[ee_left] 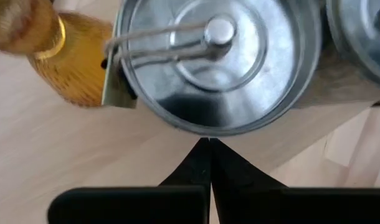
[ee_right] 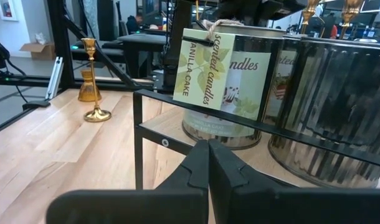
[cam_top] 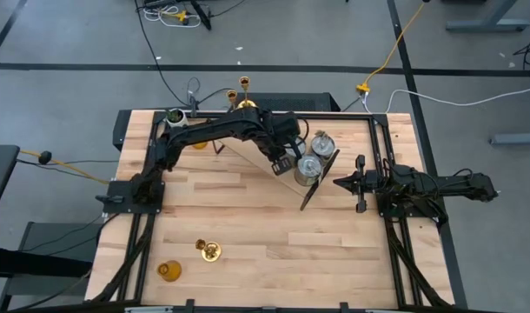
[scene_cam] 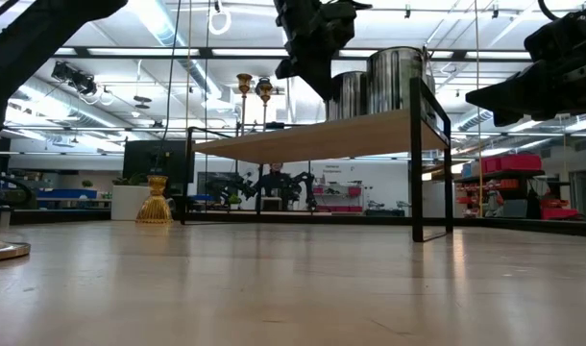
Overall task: Pick & Place candle stick holders
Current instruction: Put the scented candle on the shelf
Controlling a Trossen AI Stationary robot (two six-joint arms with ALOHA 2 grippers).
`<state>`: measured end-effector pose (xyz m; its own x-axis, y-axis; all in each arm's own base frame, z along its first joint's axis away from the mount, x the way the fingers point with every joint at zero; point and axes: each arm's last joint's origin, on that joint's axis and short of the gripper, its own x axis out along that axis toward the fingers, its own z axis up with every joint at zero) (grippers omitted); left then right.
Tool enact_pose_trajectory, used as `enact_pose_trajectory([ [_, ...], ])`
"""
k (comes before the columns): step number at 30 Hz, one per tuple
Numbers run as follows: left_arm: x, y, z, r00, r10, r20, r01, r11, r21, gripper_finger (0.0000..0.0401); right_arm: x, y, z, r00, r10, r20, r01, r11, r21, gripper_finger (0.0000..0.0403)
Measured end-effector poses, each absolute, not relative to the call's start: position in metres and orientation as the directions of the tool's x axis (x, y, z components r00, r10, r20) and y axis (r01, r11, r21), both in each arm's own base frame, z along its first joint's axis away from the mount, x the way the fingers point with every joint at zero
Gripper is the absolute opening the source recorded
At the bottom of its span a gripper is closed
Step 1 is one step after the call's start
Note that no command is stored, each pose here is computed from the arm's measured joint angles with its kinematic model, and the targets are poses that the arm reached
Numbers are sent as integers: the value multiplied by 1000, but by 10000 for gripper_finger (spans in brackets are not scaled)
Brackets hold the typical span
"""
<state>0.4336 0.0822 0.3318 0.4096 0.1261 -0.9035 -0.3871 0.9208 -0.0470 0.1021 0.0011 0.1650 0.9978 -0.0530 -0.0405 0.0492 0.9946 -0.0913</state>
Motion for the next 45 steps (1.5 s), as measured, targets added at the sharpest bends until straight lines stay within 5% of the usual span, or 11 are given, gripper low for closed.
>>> enact_pose_trajectory([
  [32,436,81,333,435,131,-891,-363,931,-40,5,102,1,165,998,-53,-41,49,995,-91,3],
  [45,436,86,334,403,280,-871,-426,900,92,4,102,1,165,998,-53,-41,49,995,-91,3],
])
